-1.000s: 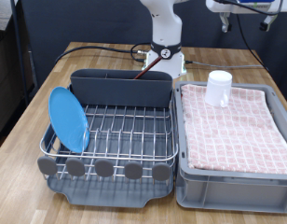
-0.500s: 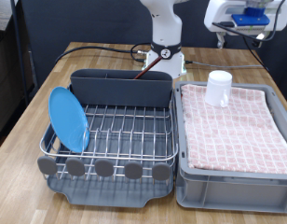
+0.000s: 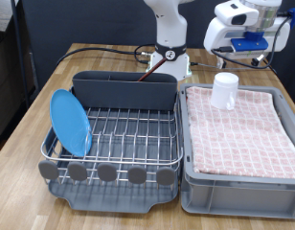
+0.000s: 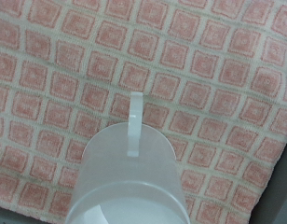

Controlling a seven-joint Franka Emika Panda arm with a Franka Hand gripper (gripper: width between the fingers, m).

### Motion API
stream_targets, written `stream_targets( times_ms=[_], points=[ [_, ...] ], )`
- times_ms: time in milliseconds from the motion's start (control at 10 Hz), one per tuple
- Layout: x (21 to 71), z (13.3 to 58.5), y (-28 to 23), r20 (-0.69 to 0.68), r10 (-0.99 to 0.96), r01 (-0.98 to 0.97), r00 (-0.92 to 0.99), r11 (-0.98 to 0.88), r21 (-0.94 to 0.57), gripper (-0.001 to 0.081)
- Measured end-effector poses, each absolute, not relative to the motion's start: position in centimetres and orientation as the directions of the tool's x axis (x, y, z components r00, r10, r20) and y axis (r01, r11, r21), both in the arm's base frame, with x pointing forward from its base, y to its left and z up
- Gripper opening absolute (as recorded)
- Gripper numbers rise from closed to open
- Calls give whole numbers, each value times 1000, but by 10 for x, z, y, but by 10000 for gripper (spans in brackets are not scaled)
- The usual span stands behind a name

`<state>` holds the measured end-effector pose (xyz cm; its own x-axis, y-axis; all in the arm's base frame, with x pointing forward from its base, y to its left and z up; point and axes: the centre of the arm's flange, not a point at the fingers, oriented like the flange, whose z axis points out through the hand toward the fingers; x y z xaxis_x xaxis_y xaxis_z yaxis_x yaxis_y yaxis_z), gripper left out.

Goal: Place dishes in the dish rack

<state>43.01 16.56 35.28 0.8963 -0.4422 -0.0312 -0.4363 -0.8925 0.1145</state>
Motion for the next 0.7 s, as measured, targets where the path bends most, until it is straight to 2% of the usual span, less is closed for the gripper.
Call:
stream_targets(
  times_ms=[700],
  points=[
    [432,305,168,-79,-467,-457,881,-881,118,802]
  ],
)
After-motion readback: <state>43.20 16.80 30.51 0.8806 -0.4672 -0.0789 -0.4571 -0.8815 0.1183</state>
